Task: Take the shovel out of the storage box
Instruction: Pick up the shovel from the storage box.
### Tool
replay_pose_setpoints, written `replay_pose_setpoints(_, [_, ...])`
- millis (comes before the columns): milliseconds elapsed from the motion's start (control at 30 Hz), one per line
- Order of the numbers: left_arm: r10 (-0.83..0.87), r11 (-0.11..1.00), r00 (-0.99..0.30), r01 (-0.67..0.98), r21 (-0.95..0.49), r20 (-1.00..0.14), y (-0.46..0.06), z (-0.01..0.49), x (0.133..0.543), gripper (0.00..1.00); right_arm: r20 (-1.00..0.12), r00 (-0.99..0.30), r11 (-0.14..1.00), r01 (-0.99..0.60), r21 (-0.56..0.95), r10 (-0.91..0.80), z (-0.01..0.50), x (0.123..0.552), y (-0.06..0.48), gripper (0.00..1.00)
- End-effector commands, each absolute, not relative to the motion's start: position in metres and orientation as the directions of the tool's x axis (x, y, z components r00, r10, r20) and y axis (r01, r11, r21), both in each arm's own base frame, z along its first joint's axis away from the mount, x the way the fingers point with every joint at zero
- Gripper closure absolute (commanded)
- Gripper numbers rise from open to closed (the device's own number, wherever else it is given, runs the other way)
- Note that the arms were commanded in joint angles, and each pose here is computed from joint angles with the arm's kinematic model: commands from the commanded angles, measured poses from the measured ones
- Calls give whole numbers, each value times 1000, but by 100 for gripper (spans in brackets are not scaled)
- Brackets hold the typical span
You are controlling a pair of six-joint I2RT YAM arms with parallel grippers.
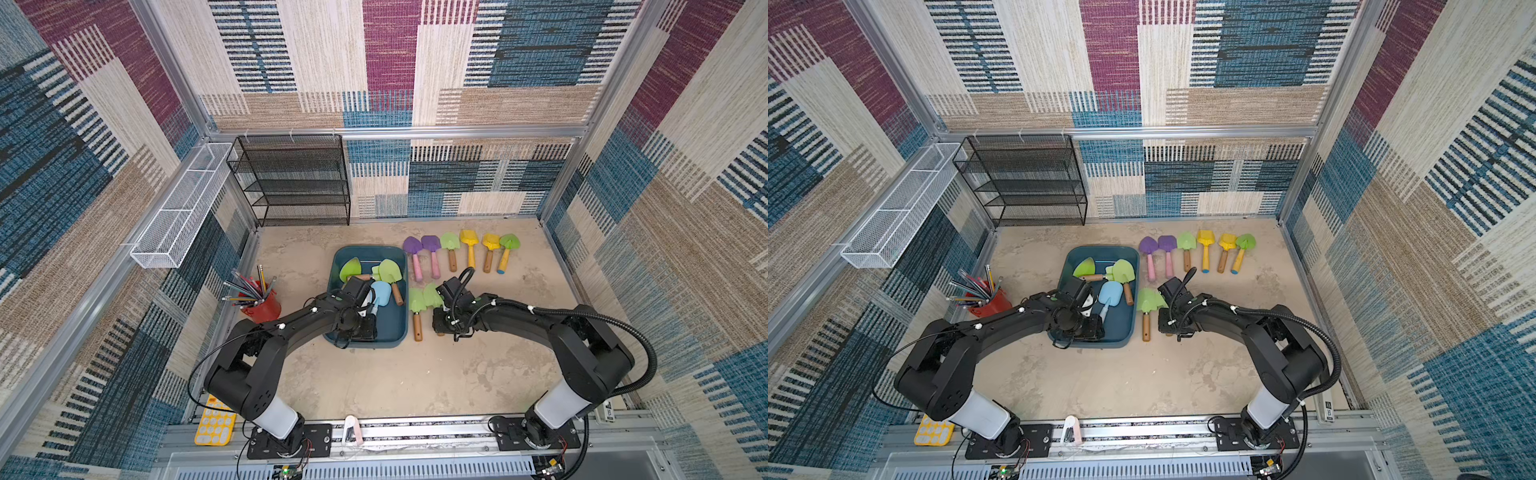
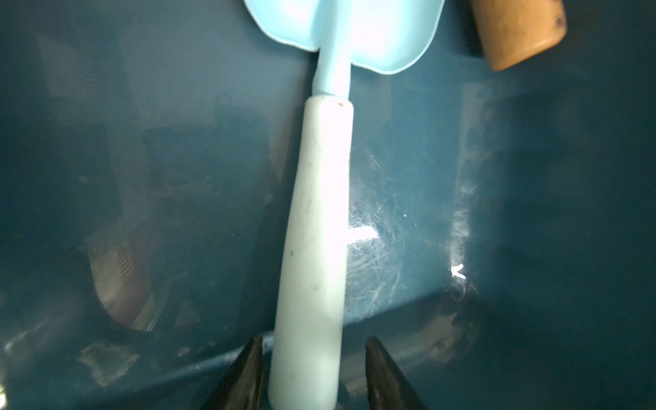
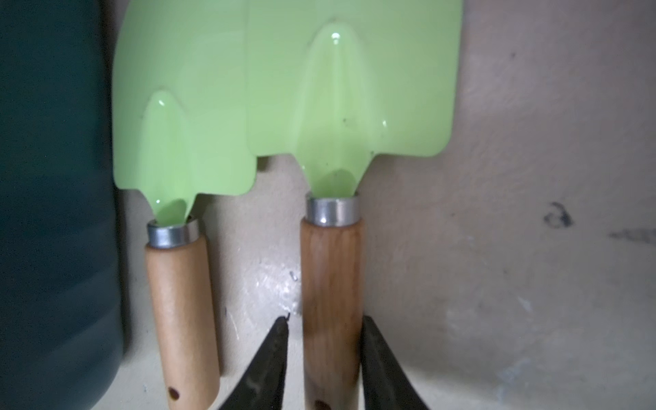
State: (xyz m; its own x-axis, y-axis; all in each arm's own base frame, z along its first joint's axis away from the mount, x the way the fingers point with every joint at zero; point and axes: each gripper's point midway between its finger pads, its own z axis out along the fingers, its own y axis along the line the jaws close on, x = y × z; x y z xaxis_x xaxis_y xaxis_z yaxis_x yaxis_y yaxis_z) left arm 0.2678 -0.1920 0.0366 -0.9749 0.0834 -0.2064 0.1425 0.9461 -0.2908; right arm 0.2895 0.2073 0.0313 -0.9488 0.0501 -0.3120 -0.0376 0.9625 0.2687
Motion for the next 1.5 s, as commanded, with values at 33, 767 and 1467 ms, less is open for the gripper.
replay_pose_setpoints(33, [109,940,-969,173,-295,-221,-196,37,273,52,-357,-932,966,-33,256,62,49,294,202,55])
replay_pose_setpoints(767, [119,955,-968,172,-242,-219,-197,34,283,91,-523,-845,931,-94,354,113,111,300,205,51])
replay_pose_setpoints(1467, [39,913,-964,141,-383,-262,-211,84,292,100,-573,-810,814,-245,526,127,152,307,248,46])
